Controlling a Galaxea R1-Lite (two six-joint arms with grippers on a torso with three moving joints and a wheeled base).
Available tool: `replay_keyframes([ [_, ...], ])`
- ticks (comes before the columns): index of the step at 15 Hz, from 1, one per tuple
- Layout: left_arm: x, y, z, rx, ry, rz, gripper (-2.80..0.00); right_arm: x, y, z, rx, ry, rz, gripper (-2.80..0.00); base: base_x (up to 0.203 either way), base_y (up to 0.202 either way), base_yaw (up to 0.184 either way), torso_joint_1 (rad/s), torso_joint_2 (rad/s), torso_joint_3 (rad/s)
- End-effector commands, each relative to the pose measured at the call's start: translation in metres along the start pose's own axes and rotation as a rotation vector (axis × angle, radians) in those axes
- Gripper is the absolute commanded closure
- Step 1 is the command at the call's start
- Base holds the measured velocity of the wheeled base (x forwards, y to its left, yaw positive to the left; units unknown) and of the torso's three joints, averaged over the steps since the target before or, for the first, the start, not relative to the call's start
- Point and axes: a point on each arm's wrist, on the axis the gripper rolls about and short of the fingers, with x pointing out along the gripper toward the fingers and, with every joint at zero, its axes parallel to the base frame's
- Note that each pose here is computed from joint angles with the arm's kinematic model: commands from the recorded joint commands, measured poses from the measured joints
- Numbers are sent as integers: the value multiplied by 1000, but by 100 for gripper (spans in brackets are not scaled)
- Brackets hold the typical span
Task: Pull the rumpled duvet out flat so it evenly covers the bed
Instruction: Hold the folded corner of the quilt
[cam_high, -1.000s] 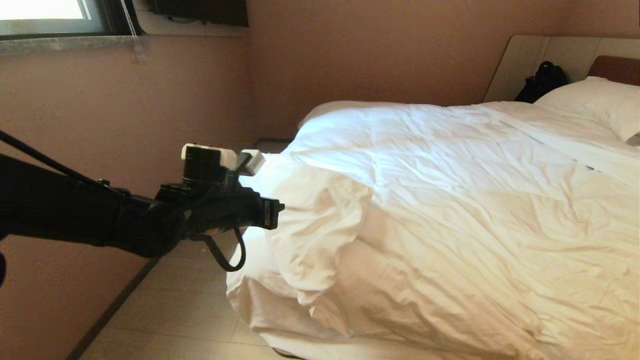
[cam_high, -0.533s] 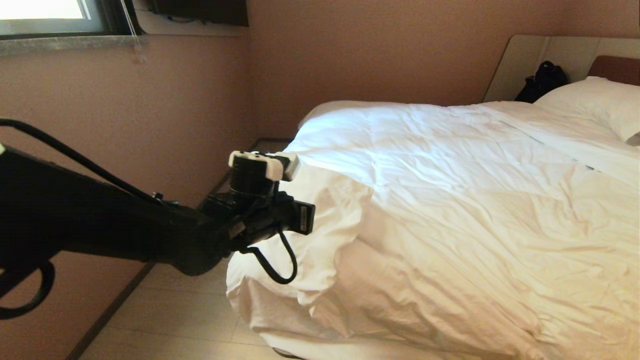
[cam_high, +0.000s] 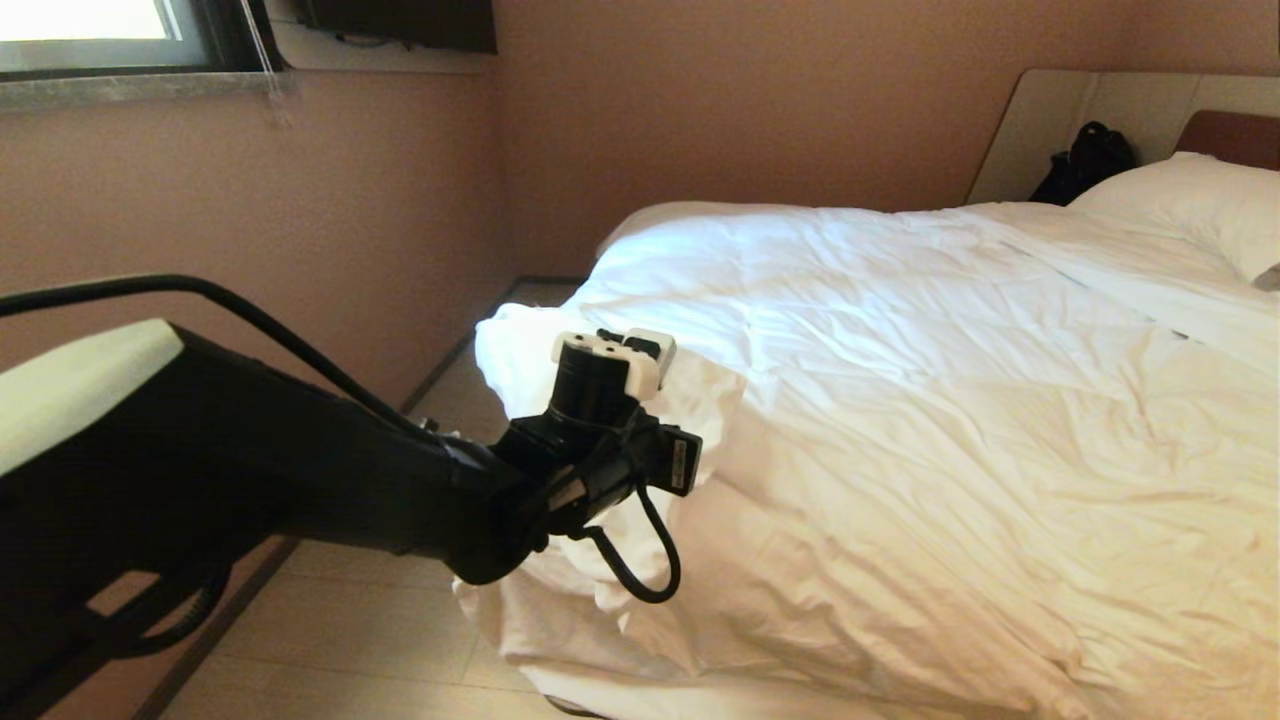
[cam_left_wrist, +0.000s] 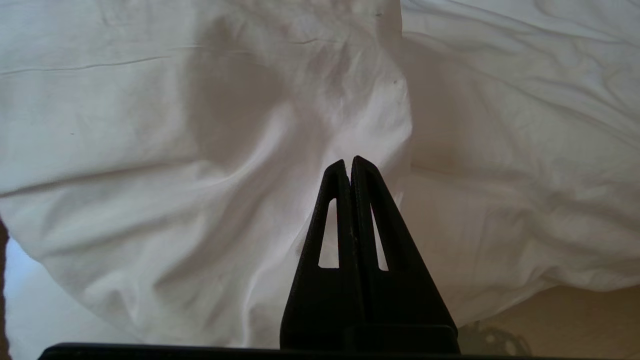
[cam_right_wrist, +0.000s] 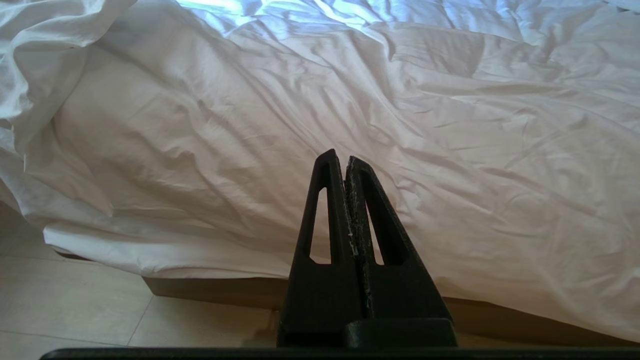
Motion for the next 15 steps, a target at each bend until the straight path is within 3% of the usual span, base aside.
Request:
replay_keyframes([
  [1, 7, -3, -8, 4, 16, -4, 0, 0, 0, 0, 0, -1, 1, 0, 0, 0, 0, 0, 0, 0],
  [4, 13, -5, -12, 8, 20, -9, 0, 0, 0, 0, 0, -1, 1, 0, 0, 0, 0, 0, 0, 0],
  [5, 14, -7, -13, 8, 18, -11, -280, 0, 0, 0, 0, -1, 1, 0, 0, 0, 0, 0, 0, 0],
  [11, 30, -19, -17, 26, 0, -31, -280, 0, 0, 0, 0, -1, 1, 0, 0, 0, 0, 0, 0, 0],
  [15, 56, -25, -32, 95, -42, 14, -280, 0, 0, 0, 0, -1, 1, 0, 0, 0, 0, 0, 0, 0],
])
